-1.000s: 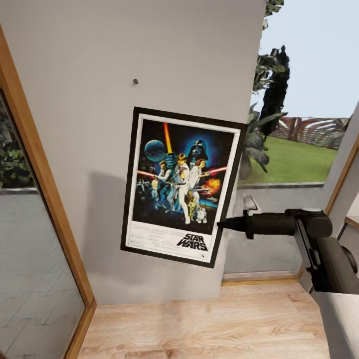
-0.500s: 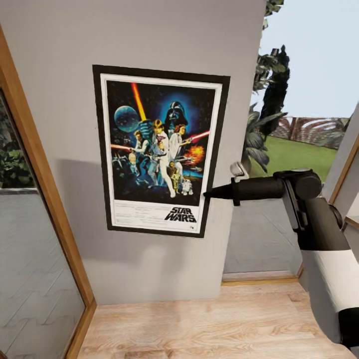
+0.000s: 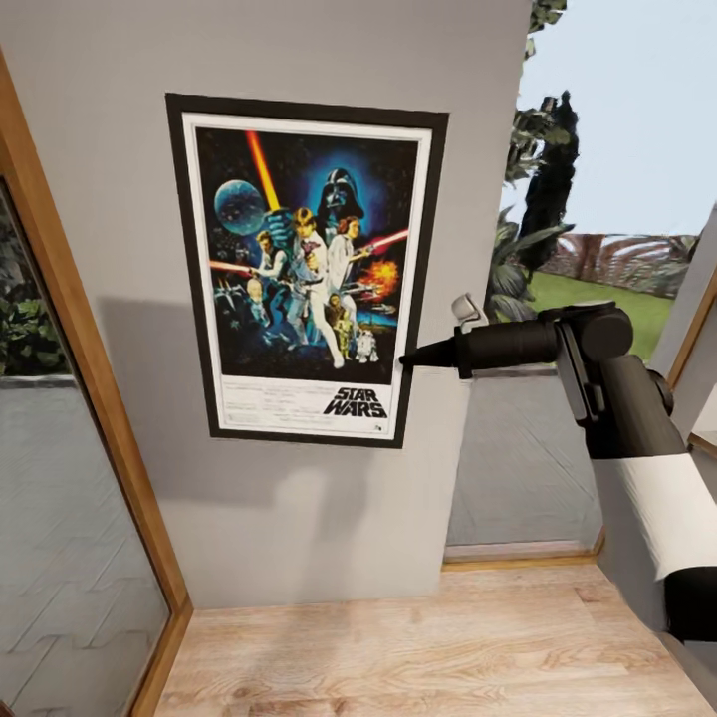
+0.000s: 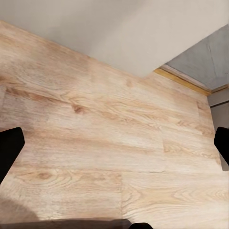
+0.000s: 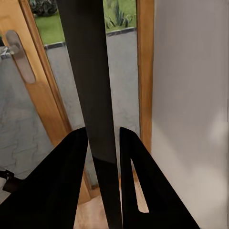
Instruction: Pick up the poster from the kitchen countertop and hang it on one of the wall nails in the kitchen.
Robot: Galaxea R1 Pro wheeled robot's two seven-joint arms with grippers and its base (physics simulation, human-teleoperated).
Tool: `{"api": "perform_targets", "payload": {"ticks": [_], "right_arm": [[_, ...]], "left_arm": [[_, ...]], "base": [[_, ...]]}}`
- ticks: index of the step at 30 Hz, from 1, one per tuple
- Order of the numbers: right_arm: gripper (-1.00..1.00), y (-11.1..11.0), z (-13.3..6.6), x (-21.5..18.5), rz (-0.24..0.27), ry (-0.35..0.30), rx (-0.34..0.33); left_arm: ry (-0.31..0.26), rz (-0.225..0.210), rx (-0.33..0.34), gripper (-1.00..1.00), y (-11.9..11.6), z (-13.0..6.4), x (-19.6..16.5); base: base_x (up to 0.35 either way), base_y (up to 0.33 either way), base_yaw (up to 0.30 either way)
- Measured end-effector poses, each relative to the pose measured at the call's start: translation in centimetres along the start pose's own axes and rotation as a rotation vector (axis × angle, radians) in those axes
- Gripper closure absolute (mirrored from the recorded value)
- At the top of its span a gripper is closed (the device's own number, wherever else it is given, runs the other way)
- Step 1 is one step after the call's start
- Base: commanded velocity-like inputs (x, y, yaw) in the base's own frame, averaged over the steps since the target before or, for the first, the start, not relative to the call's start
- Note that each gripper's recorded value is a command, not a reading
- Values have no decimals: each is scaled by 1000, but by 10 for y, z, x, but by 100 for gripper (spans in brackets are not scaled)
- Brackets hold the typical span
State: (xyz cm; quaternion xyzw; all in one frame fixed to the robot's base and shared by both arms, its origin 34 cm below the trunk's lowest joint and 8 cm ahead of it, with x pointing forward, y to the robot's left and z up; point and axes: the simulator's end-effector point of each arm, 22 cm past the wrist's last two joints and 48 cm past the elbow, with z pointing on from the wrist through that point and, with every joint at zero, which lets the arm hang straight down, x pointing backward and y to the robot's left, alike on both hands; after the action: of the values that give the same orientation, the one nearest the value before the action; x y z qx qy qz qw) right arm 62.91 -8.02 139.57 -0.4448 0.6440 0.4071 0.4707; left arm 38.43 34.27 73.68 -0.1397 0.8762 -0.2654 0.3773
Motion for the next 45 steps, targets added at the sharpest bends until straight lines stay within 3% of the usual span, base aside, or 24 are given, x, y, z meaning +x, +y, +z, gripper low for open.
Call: {"api": "perform_targets", "payload": {"ticks": [11,14,24,32,36,45], "right_arm": [[100,-11,-3,-10,22,-2,9],[100,-32,-7,-30,46,-8,55],[100,-26,10,-63,45,-27,20],[100,-22,15,-68,39,-28,9],[100,-16,35,-51,24,53,-2],[100,-23,43,-65,29,80,23]], "left_arm": [[0,1,1,-100,1,-1,-1],[-1,1,1,-100,1,-1,-1],[-3,8,-8,-100,6,-4,-5],[-3,10,-9,-100,7,-5,-6],[-4,11,-11,-100,9,-6,-7],[-4,15,-14,-100,11,-7,-8]], "base": [[0,0,0],[0,0,0],[0,0,0],[0,0,0],[0,0,0],[0,0,0]]}}
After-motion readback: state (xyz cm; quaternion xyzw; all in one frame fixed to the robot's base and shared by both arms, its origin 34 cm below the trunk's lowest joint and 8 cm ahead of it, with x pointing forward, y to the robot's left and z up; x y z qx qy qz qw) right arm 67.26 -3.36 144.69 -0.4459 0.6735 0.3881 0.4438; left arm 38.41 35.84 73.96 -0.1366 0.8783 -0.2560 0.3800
